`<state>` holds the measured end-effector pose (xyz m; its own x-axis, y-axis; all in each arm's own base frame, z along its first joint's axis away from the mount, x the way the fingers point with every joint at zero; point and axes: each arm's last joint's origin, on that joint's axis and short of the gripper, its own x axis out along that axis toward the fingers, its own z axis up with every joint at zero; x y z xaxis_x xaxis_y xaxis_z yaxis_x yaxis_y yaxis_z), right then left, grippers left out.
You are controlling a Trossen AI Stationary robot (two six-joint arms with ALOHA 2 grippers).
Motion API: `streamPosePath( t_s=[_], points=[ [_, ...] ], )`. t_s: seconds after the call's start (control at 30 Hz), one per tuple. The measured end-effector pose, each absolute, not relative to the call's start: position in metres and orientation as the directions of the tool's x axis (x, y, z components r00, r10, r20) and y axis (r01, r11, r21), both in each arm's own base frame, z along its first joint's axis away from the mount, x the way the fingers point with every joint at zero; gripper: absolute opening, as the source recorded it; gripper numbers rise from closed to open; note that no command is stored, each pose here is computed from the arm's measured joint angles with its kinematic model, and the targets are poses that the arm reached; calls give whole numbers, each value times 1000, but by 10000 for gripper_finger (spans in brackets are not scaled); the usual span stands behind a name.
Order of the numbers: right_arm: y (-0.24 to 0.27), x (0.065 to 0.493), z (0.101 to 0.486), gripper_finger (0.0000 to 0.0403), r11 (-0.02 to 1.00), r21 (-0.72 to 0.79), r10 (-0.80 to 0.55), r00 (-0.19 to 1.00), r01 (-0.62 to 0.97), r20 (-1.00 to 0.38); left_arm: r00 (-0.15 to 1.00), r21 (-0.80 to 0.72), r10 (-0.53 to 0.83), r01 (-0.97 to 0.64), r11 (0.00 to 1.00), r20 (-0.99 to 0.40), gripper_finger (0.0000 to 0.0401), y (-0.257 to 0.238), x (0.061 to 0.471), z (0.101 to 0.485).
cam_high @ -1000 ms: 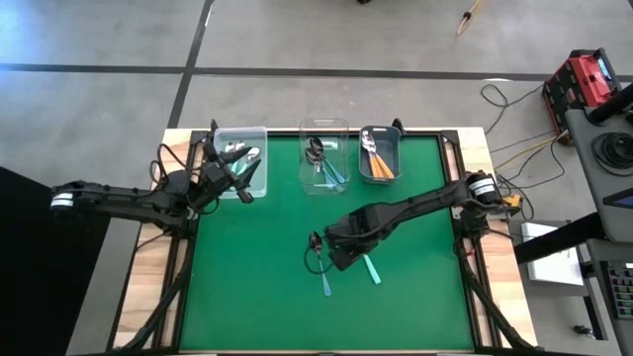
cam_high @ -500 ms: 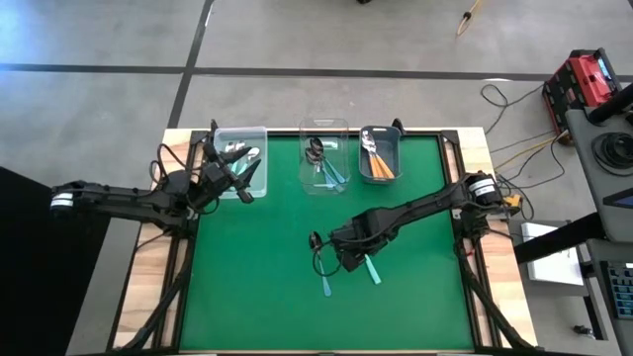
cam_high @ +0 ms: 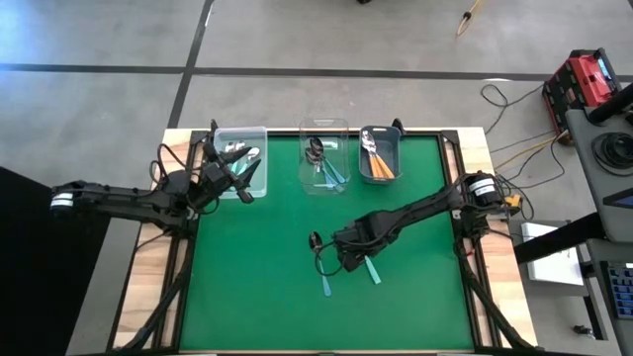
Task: Sort silverware by color (type)
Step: Put the green spoon into the white bin
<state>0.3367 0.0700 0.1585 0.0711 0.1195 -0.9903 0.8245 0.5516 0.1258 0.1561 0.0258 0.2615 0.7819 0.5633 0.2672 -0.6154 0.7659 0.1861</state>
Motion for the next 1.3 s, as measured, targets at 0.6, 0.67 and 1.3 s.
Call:
streamPosePath(
  t_s=[0.6, 0.67, 1.3],
  points=[
    [68, 328, 144, 51, 527, 114, 106, 69, 842, -992, 782, 193, 563, -616, 764, 267, 176, 26, 156, 261],
    [68, 328, 144, 44, 533, 115, 105, 69, 838, -992, 782, 193, 563, -616, 764, 267, 176, 26, 156, 261],
    [59, 316, 211, 35, 614, 255, -13, 332, 747, -943, 832, 174, 478, -534, 827, 281, 176, 23, 158, 262]
  ],
)
